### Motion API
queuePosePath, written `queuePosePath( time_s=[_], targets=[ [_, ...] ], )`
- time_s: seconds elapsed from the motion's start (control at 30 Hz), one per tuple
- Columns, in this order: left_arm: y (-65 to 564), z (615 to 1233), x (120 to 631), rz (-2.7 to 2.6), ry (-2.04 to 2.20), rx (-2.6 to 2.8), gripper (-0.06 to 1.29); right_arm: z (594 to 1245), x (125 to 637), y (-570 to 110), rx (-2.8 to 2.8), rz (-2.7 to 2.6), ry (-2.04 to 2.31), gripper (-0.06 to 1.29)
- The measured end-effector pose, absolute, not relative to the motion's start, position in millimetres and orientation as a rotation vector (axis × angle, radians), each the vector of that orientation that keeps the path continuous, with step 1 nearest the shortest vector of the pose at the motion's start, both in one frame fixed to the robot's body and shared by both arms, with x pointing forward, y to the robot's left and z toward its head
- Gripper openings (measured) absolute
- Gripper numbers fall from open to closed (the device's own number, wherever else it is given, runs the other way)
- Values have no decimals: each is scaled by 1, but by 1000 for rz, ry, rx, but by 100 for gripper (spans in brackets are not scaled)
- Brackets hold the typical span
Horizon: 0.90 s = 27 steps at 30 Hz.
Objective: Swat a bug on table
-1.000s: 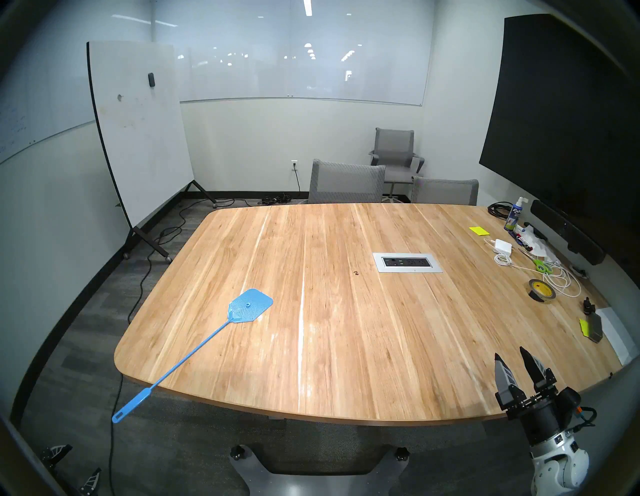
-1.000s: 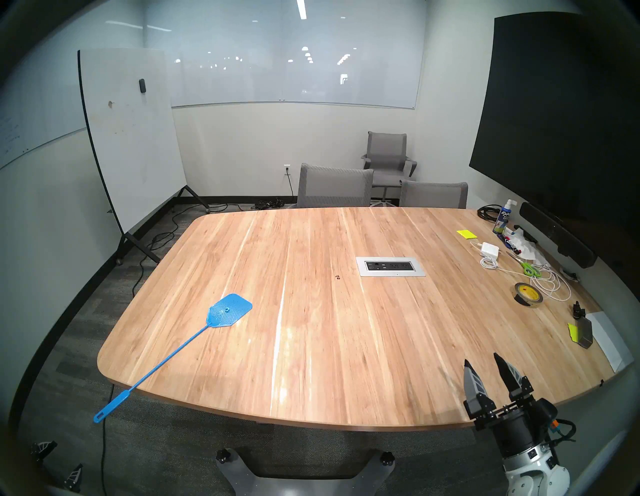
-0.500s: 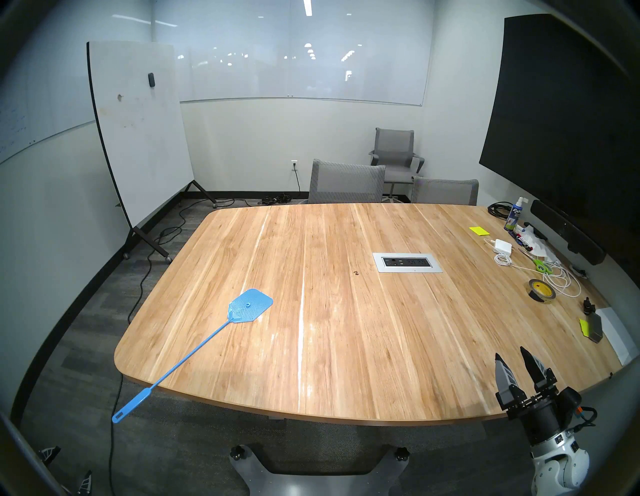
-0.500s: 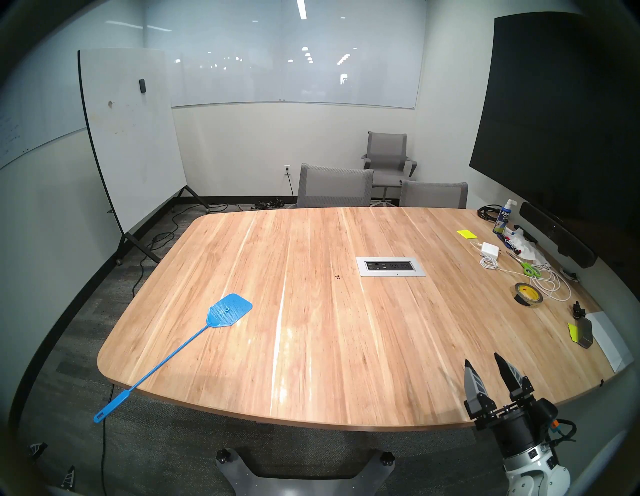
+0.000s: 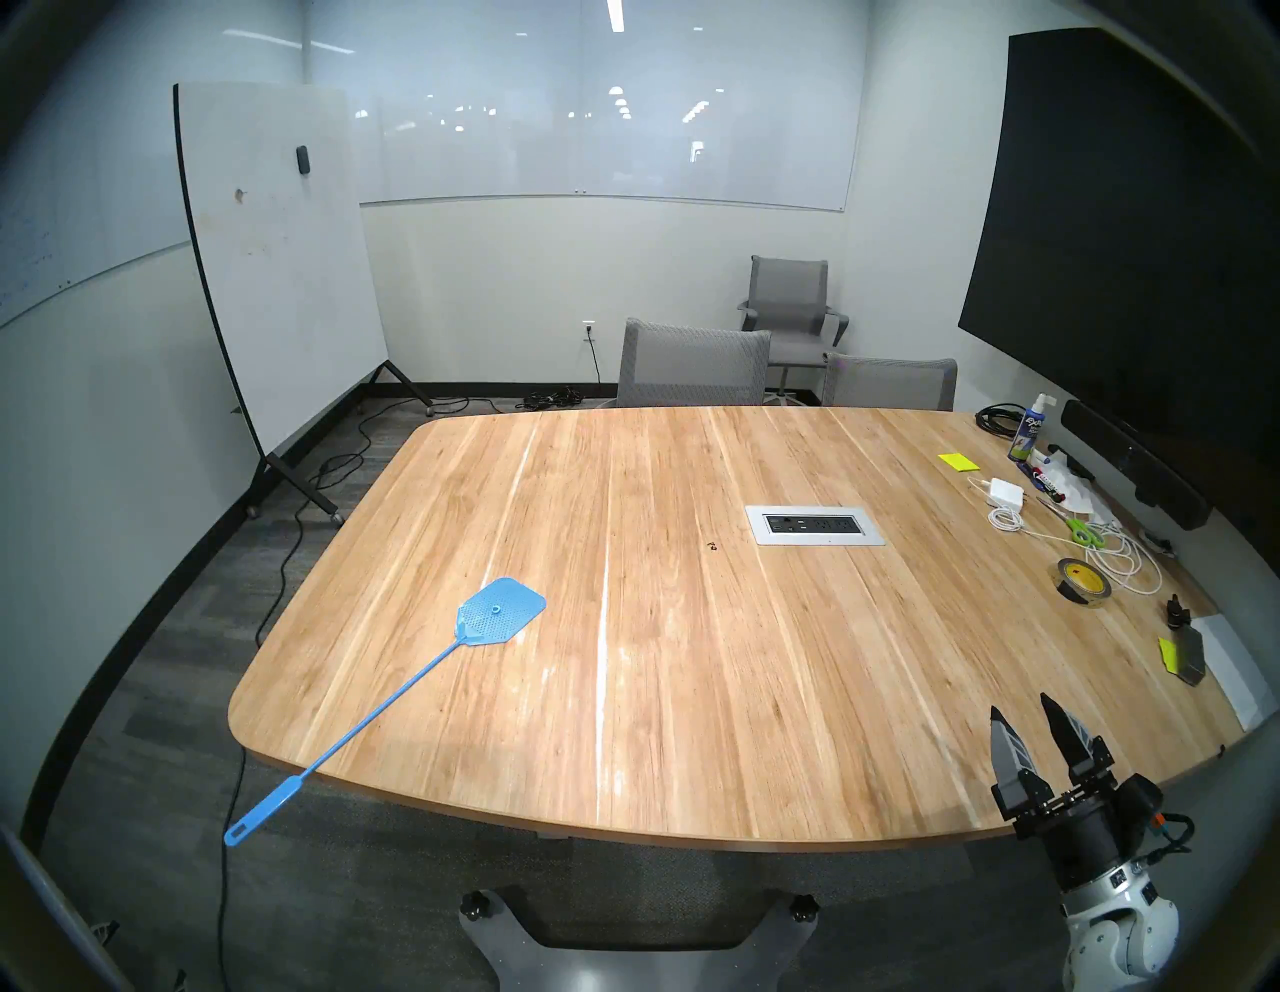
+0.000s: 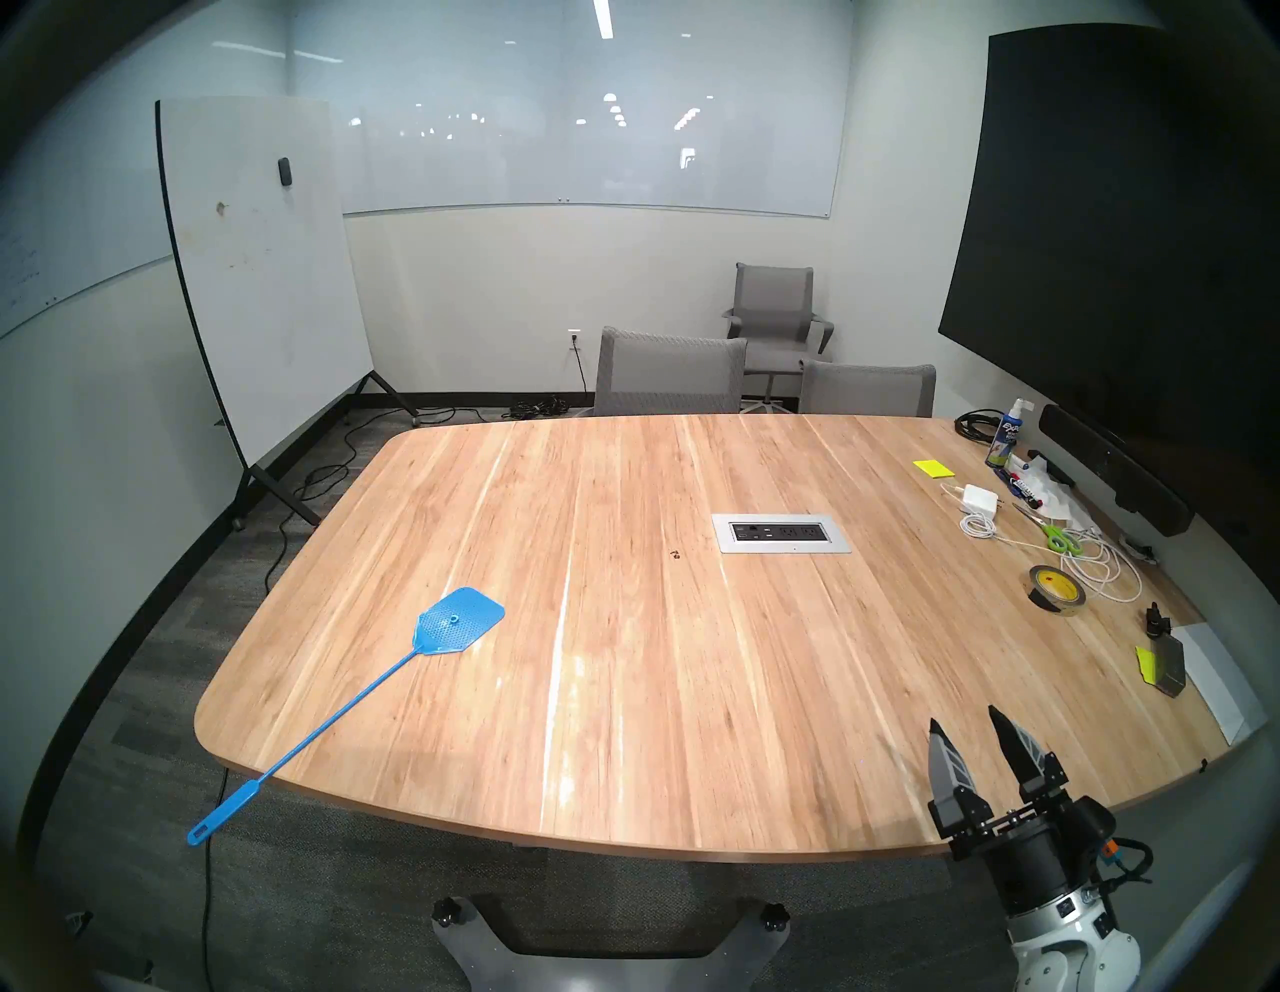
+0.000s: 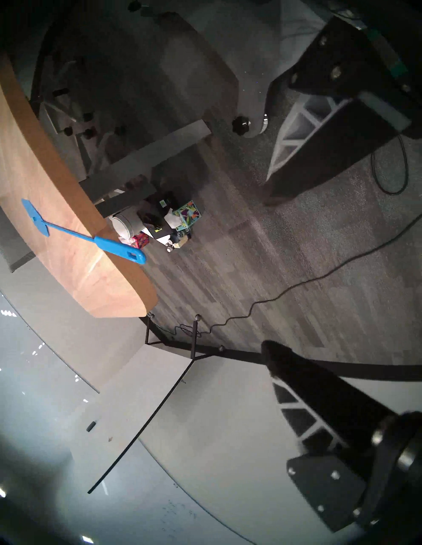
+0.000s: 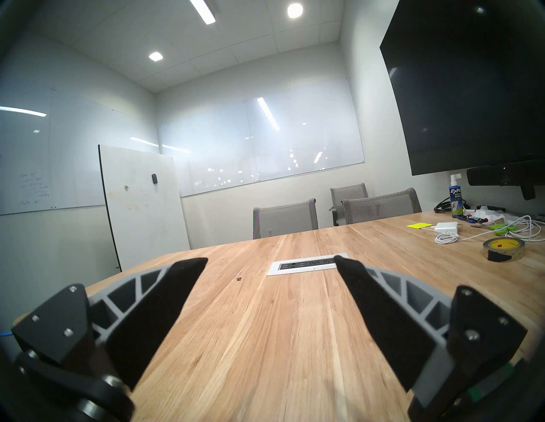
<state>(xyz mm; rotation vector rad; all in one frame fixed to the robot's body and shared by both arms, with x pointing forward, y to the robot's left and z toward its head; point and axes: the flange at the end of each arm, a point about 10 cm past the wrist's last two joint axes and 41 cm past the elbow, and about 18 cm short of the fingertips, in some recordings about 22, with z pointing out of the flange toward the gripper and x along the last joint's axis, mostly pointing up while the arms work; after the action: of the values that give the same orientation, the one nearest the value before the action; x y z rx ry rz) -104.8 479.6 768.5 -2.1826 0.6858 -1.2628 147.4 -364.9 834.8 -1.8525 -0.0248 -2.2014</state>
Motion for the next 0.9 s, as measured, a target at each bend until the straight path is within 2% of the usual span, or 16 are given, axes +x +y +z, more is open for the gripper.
queuePosePath(
  time_s=[0.47, 0.9],
  targets=[
    [454, 756, -112, -1149, 868, -2231, 121, 835, 147, -365, -1853, -2201, -24, 124],
    [464, 741, -111, -1201, 850, -2247, 121, 835, 147, -365, -1853, -2200, -23, 124]
  ],
)
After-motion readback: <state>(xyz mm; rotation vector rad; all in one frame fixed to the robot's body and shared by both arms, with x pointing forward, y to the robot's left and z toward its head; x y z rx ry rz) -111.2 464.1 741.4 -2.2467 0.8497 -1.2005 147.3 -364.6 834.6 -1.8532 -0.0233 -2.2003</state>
